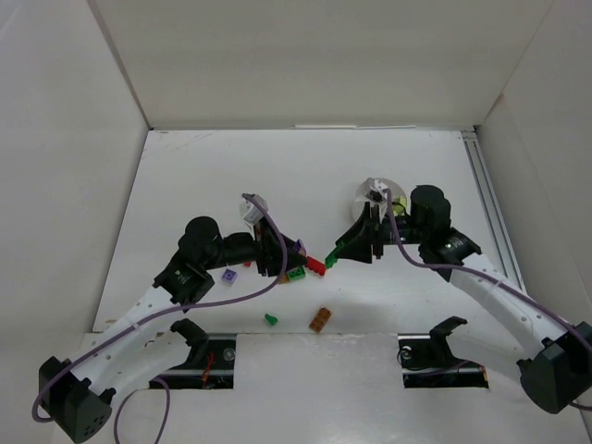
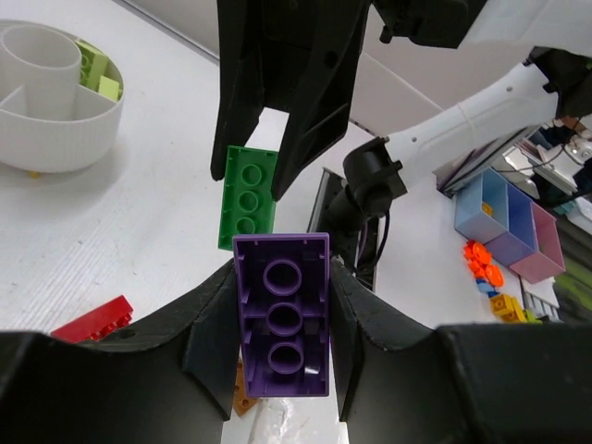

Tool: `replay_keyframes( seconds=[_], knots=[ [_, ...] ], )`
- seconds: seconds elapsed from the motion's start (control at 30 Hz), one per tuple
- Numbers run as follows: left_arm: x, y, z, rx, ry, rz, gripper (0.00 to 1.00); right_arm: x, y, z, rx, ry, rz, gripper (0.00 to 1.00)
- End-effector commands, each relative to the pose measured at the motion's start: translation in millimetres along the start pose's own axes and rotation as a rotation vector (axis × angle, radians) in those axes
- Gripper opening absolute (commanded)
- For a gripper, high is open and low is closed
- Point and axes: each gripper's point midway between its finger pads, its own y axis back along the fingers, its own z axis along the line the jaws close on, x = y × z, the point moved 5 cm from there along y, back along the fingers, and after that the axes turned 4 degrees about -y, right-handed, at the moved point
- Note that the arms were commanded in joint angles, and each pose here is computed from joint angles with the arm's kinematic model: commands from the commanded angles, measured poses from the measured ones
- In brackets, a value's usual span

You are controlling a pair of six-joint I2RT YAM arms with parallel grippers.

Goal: Sort the legos into containers by color

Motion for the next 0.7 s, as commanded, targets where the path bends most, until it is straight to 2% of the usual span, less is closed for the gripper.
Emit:
replay_keyframes(
  seconds=[0.0, 0.1, 0.13, 0.17, 0.2, 0.23, 0.27, 0.33, 0.37, 0.47, 0.57, 0.67],
  knots=[
    [-28.6, 2.7, -7.5, -0.018, -0.086, -0.078, 0.00, 7.4, 16.3, -4.1, 0.048, 0.054, 0.025, 0.01],
    [-31.3, 0.5, 1.1, -0.088, -0.041, -0.079, 0.00, 1.9, 31.5, -18.8, 0.251, 0.056, 0.066, 0.01],
    [-34.9, -0.8, 11.3, -0.170, -0.003, -0.097, 0.00, -1.9, 38.9, -33.5, 0.399, 0.053, 0.063, 0.01],
    [-36.5, -0.2, 17.4, -0.239, 0.045, -0.079, 0.00, -8.3, 43.1, -40.4, 0.476, 0.052, 0.063, 0.01],
    [-27.3, -0.5, 38.8, -0.390, 0.141, -0.047, 0.00, -11.8, 51.6, -51.7, 0.601, 0.043, 0.052, 0.01],
    [-35.6, -2.3, 46.4, -0.449, 0.160, -0.078, 0.00, -15.0, 56.7, -56.4, 0.669, 0.027, 0.039, 0.01],
    [-26.8, 0.8, 55.3, -0.529, 0.210, -0.034, 0.00, -19.4, 61.5, -60.8, 0.733, 0.017, 0.020, 0.01],
    [-22.1, 1.1, 71.0, -0.643, 0.274, -0.021, 0.00, -30.1, 68.8, -71.2, 0.851, -0.009, -0.040, 0.02],
    [-24.2, 3.8, 78.2, -0.709, 0.283, -0.037, 0.00, -35.4, 78.9, -82.3, 0.975, -0.022, -0.074, 0.02],
    [-18.9, 8.2, 88.5, -0.798, 0.321, -0.044, 0.00, -39.7, 95.1, -102.0, 1.199, -0.127, -0.174, 0.03],
    [-18.9, 9.6, 94.5, -0.842, 0.333, -0.062, 0.00, -45.2, 91.8, -111.7, 1.326, -0.184, -0.286, 0.03],
    [-13.8, 10.1, 99.5, -0.869, 0.344, -0.057, 0.00, -35.4, 78.6, -123.7, 1.388, -0.232, -0.308, 0.03]
  ],
)
